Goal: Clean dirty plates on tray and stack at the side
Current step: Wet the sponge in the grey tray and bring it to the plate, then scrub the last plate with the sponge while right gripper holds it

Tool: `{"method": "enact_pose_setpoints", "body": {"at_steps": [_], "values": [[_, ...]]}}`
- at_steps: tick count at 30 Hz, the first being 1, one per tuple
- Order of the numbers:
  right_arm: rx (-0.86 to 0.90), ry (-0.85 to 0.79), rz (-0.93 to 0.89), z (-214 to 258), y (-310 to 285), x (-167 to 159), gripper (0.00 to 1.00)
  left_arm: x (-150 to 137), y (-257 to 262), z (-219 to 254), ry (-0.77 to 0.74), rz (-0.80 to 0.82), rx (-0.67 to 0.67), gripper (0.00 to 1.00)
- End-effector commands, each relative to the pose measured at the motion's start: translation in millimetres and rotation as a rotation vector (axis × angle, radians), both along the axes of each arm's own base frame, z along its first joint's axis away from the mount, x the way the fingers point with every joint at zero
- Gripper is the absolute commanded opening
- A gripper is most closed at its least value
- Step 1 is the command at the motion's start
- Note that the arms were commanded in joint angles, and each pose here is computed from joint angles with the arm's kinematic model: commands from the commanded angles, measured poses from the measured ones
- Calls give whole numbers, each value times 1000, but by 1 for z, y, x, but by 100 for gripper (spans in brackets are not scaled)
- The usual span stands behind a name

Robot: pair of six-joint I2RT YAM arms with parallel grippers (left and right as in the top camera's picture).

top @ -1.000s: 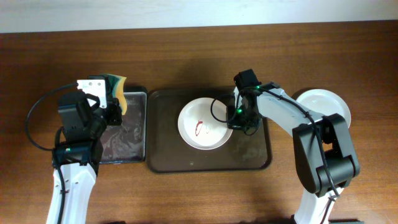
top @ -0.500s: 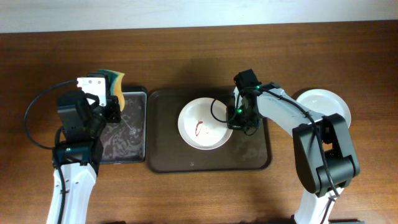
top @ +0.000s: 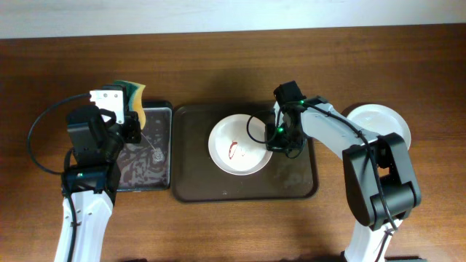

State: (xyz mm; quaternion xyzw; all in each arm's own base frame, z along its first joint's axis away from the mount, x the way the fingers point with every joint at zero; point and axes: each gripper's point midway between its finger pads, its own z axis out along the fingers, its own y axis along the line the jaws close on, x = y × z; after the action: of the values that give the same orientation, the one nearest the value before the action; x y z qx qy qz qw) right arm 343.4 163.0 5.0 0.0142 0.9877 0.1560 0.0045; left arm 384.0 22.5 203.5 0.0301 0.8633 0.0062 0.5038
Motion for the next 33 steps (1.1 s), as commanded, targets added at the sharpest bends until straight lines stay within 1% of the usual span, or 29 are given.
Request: {"method": "enact_pose_setpoints", "body": {"at_steps": [1, 3, 6, 9, 13, 14, 16, 19, 21, 23, 24, 26, 28, 33], "values": [[-13, -5, 10, 0, -1, -2, 9, -1, 3, 6, -19, 15, 32, 0], [-12, -5, 10, 0, -1, -2, 10, -7, 11, -9, 47, 55, 49, 0], [-12, -5, 10, 0, -1, -2, 10, -12, 11, -38, 152, 89, -2, 0], [-14, -1, 10, 0, -2, -3, 9, -22, 10, -87, 327, 154, -95, 0], [-14, -1, 10, 0, -2, -3, 9, -39, 9, -135, 511, 182, -122, 0], [-14, -1, 10, 0, -2, -3, 9, -40, 9, -139, 526, 182, -122, 0], [-14, 0, 10, 0, -2, -3, 9, -39, 9, -136, 518, 181, -123, 0], [-14, 2, 13, 0, -1, -4, 9, -30, 1, -117, 465, 144, -154, 0], [-14, 11, 32, 0, 5, -9, 9, -23, -22, -95, 411, 38, -236, 0], [-15, 10, 68, 0, 17, -15, 8, -23, -56, -83, 390, -93, -297, 0], [-20, 8, 84, 0, 22, -18, 4, -25, -69, -83, 399, -132, -298, 0], [-21, 8, 102, -1, 29, -22, 4, -30, -95, -84, 420, -183, -306, 0], [-20, 5, 106, 0, 32, -22, 4, -37, -126, -85, 457, -202, -360, 0], [-20, 5, 105, 0, 31, -22, 4, -50, -165, -110, 580, -172, -439, 0]]}}
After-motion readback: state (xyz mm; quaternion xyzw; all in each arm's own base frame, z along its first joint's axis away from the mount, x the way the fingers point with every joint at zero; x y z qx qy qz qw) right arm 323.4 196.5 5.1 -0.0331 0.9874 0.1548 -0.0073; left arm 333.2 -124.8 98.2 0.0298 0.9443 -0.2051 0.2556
